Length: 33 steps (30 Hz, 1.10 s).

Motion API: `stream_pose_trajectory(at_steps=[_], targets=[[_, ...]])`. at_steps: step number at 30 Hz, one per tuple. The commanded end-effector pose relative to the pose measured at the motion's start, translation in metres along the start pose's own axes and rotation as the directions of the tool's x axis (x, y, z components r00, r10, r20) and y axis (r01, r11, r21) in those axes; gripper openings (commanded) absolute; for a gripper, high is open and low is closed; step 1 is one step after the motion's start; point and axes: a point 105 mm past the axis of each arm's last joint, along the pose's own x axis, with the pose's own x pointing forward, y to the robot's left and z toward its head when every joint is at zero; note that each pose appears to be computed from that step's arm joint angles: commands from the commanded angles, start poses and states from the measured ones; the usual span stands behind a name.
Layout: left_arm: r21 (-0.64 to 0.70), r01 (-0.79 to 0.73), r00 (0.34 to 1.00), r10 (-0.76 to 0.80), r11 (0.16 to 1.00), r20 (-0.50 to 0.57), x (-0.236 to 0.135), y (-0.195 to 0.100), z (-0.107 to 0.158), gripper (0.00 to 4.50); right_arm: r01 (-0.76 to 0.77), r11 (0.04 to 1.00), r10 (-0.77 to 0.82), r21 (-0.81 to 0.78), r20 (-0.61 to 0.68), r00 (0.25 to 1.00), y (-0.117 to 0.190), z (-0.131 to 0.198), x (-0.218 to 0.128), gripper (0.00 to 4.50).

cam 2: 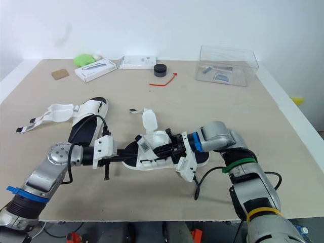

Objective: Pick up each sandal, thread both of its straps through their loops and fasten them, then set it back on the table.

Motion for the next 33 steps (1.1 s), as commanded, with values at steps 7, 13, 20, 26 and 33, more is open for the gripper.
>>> stream_pose_trajectory(at_steps=[7,13,20,26,33], targets=[[0.018,0.010,1.000,-0.010,1.000,0.010,0.000,0.000,0.006,0.00,0.129,0.983,-0.142,-0.127,-0.094,0.985,-0.030,-0.018,-0.008,0.02],[0.016,0.002,1.000,-0.003,1.000,0.007,-0.001,0.002,0.006,0.00,0.200,0.942,-0.250,-0.268,-0.168,0.953,-0.052,-0.028,-0.018,0.02],[0.013,0.004,1.000,-0.004,1.000,0.006,-0.001,0.001,0.005,0.00,0.190,0.885,-0.308,-0.424,-0.228,0.924,-0.052,-0.045,-0.024,0.02],[0.014,0.007,1.000,-0.007,1.000,0.007,0.000,0.001,0.005,0.00,0.173,0.808,-0.334,-0.564,-0.196,0.922,-0.055,-0.047,-0.029,0.02],[0.015,0.010,1.000,-0.011,1.000,0.008,0.001,0.000,0.005,0.00,0.234,0.843,-0.338,-0.484,-0.140,0.931,-0.052,-0.040,-0.027,0.02]])
